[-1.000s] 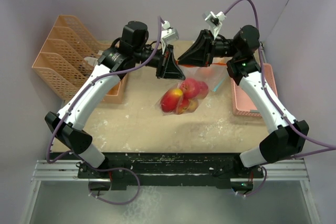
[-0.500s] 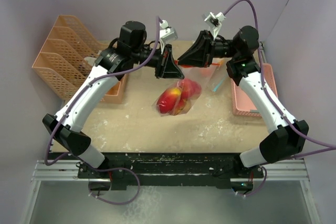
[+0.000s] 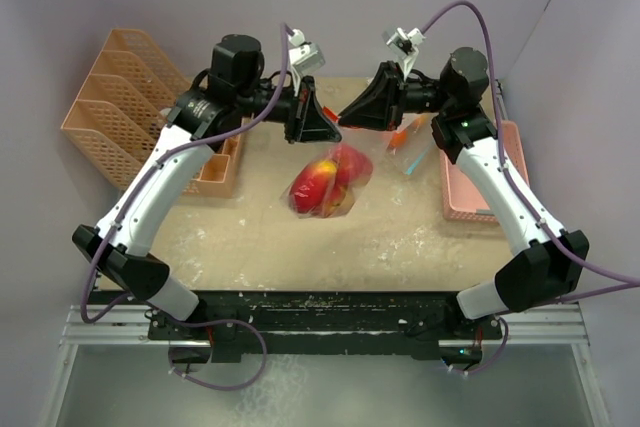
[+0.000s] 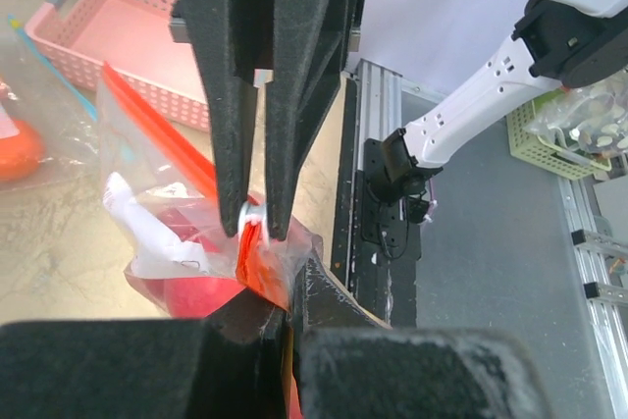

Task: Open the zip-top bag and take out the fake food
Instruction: Unzip the zipper food storage bag.

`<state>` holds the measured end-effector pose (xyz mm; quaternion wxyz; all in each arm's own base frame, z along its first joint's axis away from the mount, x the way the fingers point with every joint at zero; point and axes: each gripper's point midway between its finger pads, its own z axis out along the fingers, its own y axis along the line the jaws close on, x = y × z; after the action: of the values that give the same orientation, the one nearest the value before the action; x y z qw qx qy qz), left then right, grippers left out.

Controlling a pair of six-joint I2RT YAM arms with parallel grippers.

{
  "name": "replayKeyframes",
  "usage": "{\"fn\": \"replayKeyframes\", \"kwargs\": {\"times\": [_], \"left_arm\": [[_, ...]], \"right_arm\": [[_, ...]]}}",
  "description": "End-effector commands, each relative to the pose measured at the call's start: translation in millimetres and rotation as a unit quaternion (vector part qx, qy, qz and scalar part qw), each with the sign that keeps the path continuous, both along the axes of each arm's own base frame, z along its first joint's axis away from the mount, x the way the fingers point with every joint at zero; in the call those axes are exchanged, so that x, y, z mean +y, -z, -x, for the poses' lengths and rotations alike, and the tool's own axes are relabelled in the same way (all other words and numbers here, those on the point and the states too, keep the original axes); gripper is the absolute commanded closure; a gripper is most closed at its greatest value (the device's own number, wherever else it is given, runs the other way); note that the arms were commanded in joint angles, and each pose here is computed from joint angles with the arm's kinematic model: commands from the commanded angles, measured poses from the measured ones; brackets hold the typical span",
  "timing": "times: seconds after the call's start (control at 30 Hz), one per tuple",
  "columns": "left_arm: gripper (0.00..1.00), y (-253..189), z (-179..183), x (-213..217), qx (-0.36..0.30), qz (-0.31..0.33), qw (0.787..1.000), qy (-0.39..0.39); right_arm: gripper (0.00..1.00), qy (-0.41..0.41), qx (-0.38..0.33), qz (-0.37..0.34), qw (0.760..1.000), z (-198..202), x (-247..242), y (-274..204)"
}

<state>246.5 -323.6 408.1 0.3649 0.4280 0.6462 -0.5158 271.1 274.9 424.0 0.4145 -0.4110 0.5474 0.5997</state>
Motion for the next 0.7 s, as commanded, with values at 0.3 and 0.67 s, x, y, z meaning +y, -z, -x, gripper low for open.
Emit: {"fn": "replayKeyframes", "kwargs": {"times": [0.3, 0.67], "left_arm": [[1.0, -88.2, -33.5, 79.4, -0.118, 0.083, 0.979, -0.142], [1.0, -89.1, -92.5, 167.6, -0.089, 0.089, 0.931, -0.343]], "right_arm": [[1.0, 0.044, -0.01, 0.009, 0.999, -9.6, -22.5, 3.0], [1.0, 0.126, -0.007, 0.016, 0.992, -30.5, -66.5, 7.1]]}}
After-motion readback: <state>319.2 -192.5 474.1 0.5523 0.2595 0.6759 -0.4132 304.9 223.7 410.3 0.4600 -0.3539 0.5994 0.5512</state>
